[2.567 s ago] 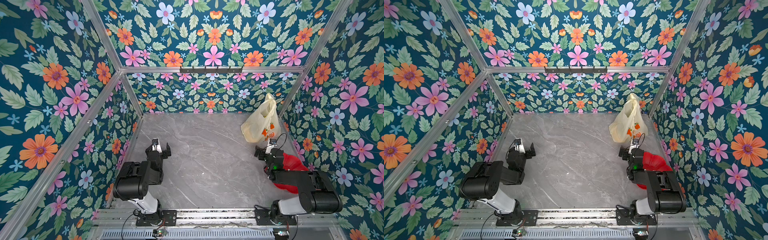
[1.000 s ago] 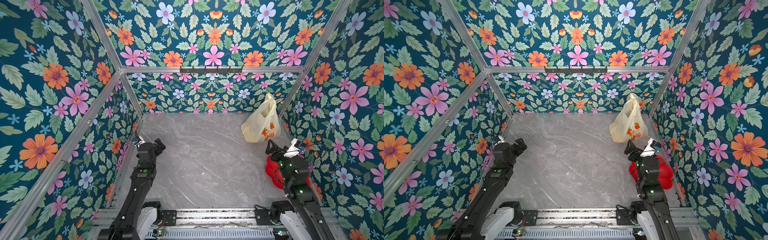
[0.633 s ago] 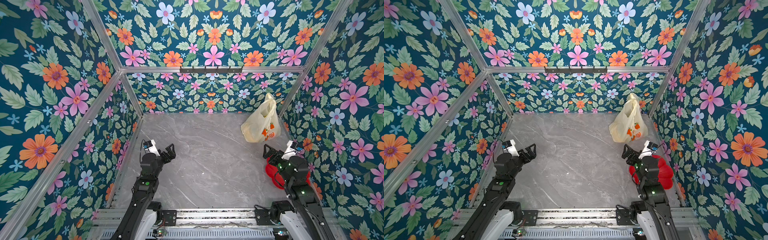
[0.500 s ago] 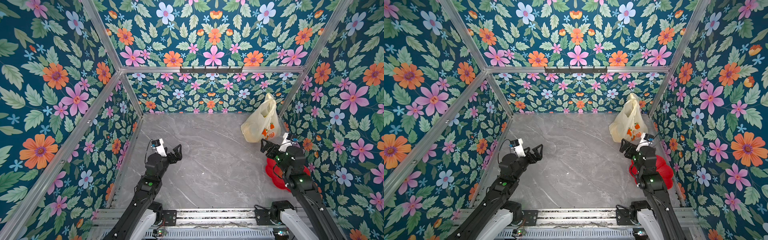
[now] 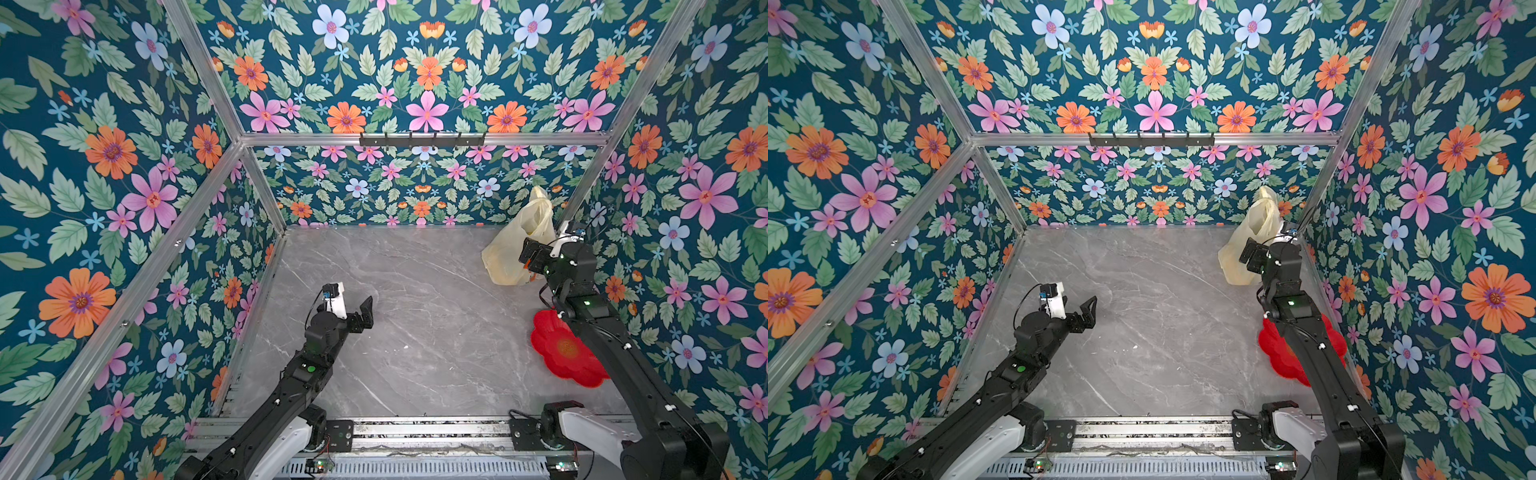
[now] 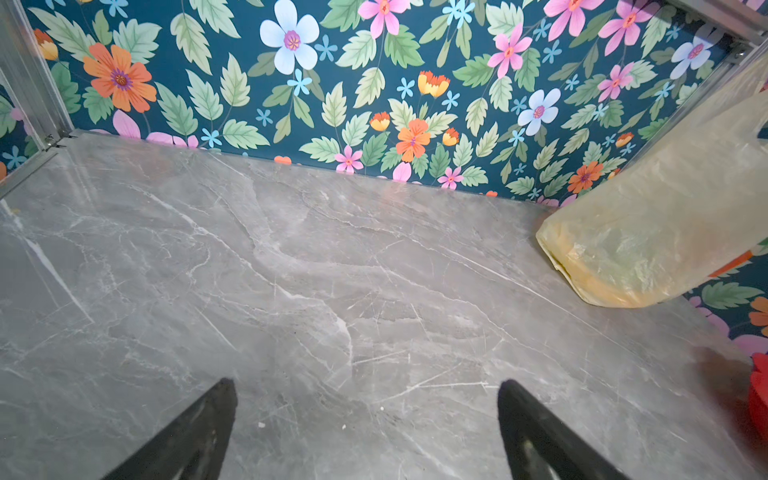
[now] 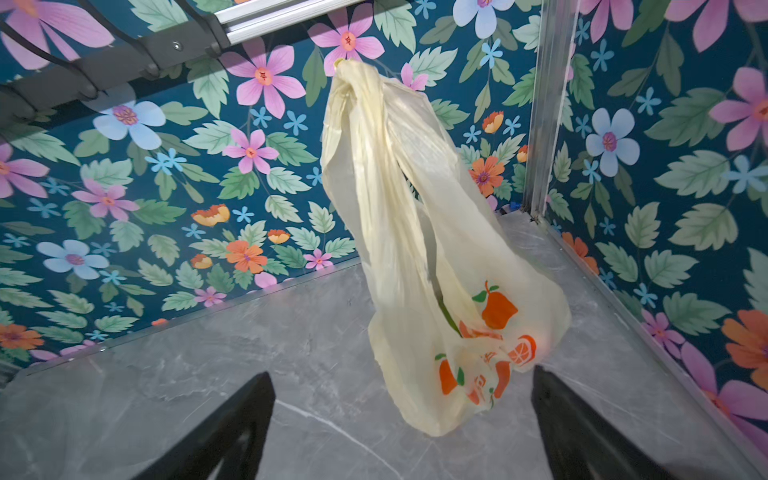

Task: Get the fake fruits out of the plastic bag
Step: 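Reach the right gripper to the cream bag handle and grasp it, then drag the bag toward table center with right gripper while left arm reaches forward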

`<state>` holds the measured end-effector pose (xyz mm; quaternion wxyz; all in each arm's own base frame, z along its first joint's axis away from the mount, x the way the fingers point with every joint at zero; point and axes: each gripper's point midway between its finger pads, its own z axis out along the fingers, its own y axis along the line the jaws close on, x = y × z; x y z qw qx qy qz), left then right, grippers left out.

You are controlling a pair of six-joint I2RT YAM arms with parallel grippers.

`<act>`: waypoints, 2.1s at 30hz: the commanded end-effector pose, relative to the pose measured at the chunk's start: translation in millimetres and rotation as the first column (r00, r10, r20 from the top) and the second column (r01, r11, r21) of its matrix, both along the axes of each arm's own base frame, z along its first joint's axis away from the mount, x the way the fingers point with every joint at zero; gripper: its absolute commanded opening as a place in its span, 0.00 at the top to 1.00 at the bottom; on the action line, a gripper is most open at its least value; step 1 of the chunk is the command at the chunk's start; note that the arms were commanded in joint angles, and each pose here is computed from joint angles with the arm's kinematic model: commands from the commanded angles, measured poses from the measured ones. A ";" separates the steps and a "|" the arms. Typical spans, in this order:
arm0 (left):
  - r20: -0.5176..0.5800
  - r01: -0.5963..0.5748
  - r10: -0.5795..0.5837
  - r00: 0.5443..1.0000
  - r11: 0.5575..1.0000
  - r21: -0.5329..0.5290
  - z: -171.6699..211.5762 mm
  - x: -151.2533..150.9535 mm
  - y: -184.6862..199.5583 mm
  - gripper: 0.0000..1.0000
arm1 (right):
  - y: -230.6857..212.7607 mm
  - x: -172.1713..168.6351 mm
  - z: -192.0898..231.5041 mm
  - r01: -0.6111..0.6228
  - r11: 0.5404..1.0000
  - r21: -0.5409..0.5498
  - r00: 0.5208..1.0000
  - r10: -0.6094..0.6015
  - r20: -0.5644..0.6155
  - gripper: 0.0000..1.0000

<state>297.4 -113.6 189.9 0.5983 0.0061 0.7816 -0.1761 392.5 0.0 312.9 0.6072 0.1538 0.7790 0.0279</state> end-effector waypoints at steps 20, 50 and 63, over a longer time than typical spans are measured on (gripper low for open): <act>0.045 -0.136 0.134 0.990 0.990 0.039 4.0 5.0 24.0 0.00 | 22.1 75.2 -23.3 -0.089 0.996 -0.032 0.986 0.083 -0.148 0.83; 0.084 -0.380 0.376 0.923 0.924 0.041 12.2 -7.7 73.9 0.00 | 294.2 6.4 -37.0 -0.622 0.781 -0.059 0.750 0.572 -0.333 1.00; 0.059 -0.375 0.372 0.926 0.925 0.059 4.3 -3.5 71.3 0.00 | 379.4 -73.8 -60.1 -0.776 0.627 -0.068 0.590 0.684 -0.429 1.00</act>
